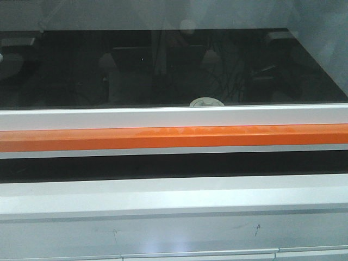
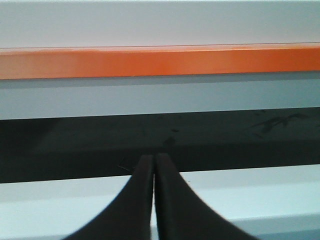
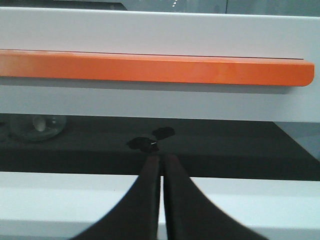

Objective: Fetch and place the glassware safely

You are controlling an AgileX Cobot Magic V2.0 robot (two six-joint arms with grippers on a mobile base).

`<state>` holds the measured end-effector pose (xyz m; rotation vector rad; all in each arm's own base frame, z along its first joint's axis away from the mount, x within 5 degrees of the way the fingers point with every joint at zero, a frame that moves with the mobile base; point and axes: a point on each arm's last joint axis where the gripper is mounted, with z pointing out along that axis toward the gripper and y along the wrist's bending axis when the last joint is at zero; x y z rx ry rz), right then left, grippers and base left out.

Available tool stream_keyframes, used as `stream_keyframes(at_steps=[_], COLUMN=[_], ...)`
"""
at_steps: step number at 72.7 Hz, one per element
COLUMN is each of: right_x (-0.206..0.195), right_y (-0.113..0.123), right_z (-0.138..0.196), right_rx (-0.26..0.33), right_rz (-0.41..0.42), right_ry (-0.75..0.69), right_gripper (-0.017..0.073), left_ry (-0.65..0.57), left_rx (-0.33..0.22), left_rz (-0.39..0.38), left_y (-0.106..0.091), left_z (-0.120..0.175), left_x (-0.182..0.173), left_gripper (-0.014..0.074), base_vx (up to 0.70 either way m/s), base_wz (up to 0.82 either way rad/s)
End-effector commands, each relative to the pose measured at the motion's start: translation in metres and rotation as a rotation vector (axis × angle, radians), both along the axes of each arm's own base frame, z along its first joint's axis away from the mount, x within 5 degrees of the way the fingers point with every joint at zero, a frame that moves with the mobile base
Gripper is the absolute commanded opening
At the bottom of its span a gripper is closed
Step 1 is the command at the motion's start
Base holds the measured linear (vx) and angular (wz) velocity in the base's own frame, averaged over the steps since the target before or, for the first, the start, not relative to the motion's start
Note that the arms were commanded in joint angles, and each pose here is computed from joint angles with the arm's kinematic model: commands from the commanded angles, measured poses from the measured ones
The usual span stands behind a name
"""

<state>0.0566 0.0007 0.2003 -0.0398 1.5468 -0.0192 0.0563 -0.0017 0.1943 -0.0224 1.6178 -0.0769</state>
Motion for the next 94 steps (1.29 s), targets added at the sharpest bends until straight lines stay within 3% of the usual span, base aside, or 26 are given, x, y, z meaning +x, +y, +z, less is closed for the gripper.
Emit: stream_keyframes(at_steps=[1,94], right_x=[-0.0003,-0.0004], right_y=[0.0004,0.0005], right_z=[0.0013,0.0025], right_rx=[-0.01,-0.01], right_rz=[0.004,0.004], right_ry=[-0.069,-0.083], right_gripper=[-0.0008,-0.0008], left_ry=[-0.052,-0.037], left_rx=[-0.012,0.005], left_rz=[-0.01,-0.009], left_y=[-0.0008,-0.0006], left_z=[-0.0035,-0.0046], left_x=[0.0005,0.0005], left_gripper=[-0.0007,-0.0007], base_vx=[0.0,0.0], base_wz=[0.0,0.0])
